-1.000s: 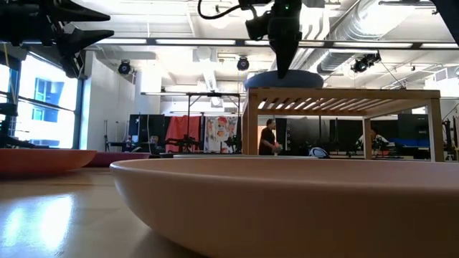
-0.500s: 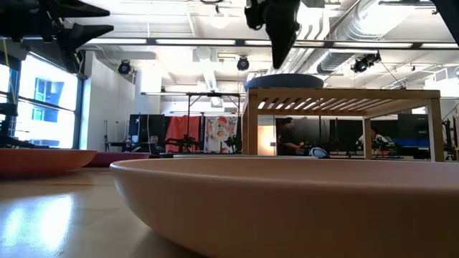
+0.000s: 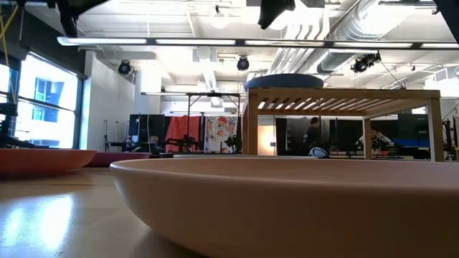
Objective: Place and stack plates onto a shelf
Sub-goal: Stack the purple plate on top of the blue plate on the shelf
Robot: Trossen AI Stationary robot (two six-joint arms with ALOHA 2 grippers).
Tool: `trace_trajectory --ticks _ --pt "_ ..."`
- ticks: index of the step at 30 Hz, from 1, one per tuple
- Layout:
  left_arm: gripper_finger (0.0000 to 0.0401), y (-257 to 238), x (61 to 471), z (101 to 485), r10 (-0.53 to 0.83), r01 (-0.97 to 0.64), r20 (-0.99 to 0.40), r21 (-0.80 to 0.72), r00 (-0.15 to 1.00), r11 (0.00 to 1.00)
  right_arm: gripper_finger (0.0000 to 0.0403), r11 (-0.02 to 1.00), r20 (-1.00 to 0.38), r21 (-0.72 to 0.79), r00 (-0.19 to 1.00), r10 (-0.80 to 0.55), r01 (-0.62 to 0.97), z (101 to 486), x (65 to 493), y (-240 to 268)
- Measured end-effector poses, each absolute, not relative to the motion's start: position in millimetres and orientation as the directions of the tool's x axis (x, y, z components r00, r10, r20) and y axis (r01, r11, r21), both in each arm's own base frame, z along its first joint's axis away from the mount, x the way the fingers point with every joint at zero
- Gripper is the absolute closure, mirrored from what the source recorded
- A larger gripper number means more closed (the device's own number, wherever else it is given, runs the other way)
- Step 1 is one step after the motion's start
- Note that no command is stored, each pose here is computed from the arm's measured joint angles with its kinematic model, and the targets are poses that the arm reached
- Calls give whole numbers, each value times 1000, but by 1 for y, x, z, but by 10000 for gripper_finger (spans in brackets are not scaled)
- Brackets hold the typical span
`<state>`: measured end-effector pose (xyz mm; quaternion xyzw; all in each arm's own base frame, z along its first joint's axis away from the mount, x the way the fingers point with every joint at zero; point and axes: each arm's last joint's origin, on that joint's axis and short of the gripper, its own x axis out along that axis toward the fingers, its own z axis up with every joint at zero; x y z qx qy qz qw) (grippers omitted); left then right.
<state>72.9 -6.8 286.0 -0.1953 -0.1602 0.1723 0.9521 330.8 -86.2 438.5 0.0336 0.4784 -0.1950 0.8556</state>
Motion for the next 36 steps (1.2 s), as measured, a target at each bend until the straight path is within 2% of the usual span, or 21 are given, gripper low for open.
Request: trace_trajectory --ticks 6,11,16,23,28,32,36 --pt "300 -7 74 329 421 -364 261 -242 869 900 295 921 -842 -136 447 -301 364 438 326 -86" --pt "300 -8 82 352 505 -494 230 -108 832 863 295 924 -842 -142 447 -301 355 438 327 -86" --pt "300 -9 94 356 561 -567 195 -28 804 823 295 926 -841 -148 449 -302 346 438 327 -86" --pt "300 -7 122 346 583 -586 134 -18 801 810 295 926 -840 -146 451 -302 350 438 327 -86" --pt "300 1 146 325 605 -605 -8 -24 796 796 295 919 -840 -131 451 -303 373 438 327 -86" --pt "300 13 158 303 592 -609 -176 -68 787 790 295 909 -840 -113 451 -302 400 438 327 -86" --pt "300 27 164 281 581 -654 -355 -133 733 745 295 904 -840 -103 451 -302 415 438 327 -86"
